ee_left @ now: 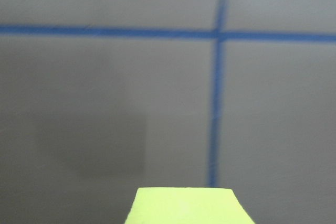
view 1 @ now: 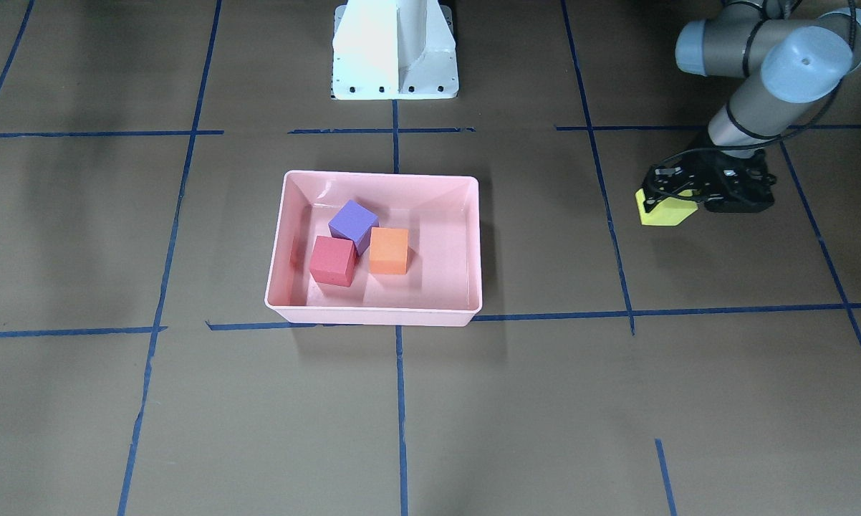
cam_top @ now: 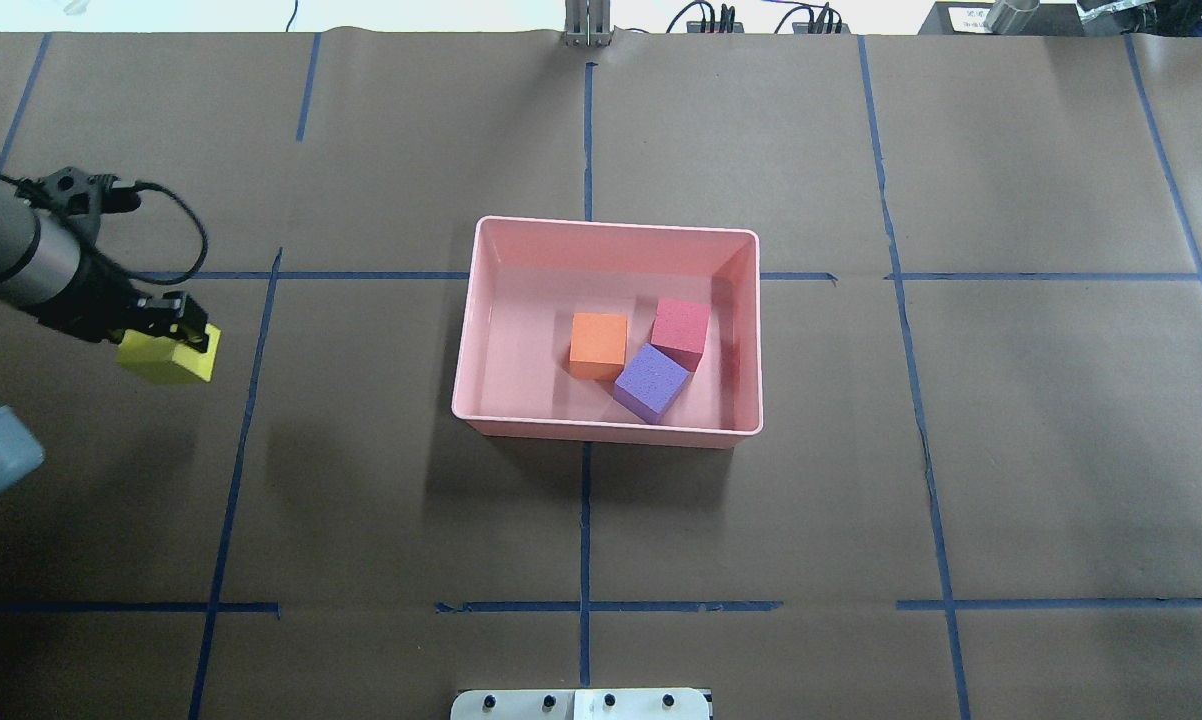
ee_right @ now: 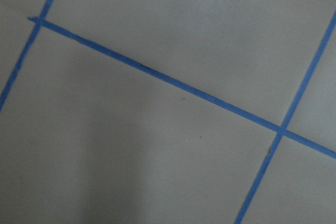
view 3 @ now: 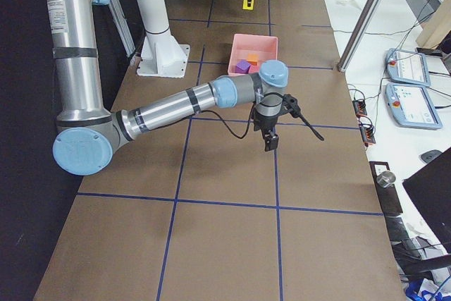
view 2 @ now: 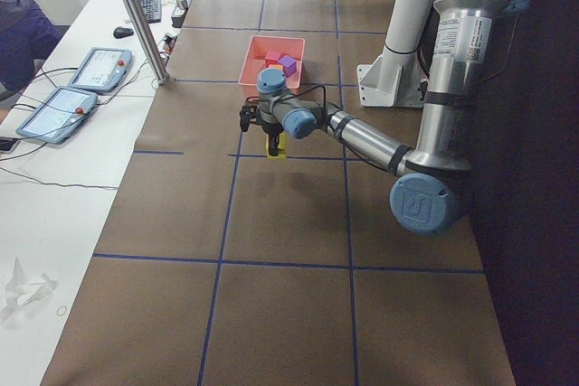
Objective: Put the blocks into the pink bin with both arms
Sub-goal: 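Carry the yellow-green cube with the left gripper into the pink bin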
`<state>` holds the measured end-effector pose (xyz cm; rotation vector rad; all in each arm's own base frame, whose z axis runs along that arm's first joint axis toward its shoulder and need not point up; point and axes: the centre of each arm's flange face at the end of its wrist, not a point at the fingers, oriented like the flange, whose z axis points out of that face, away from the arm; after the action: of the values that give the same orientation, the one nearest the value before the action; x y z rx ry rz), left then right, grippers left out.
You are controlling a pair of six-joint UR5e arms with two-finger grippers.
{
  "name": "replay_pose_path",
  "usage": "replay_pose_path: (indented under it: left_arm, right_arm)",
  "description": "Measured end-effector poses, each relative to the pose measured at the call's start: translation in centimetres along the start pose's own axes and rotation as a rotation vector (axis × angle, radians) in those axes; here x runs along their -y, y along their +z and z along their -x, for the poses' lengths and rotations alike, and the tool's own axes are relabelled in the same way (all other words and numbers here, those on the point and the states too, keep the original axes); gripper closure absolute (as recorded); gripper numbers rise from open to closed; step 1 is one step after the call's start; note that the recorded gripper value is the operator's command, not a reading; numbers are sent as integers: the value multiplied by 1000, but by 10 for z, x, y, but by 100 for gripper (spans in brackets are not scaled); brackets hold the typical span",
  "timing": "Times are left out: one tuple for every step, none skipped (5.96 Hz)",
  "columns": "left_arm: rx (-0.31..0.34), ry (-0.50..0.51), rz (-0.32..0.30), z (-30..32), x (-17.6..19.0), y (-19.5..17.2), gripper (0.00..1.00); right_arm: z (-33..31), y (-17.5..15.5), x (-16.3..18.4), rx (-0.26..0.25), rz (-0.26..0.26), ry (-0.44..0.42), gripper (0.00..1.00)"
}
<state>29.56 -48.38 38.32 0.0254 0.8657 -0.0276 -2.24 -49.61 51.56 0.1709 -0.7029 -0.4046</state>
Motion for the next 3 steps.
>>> replay_pose_path:
  left_arm:
    - [14, -21, 12, -71, 23, -30, 58]
    - [27, -60, 22, -141, 28, -47, 58]
    - [36, -104, 24, -206, 20, -43, 56]
  right_arm:
    - [-33, 0, -41, -1, 7, -14, 0]
    - [-59, 0, -83, 14, 8, 0, 0]
    - [-74, 4, -118, 34, 9, 37, 0]
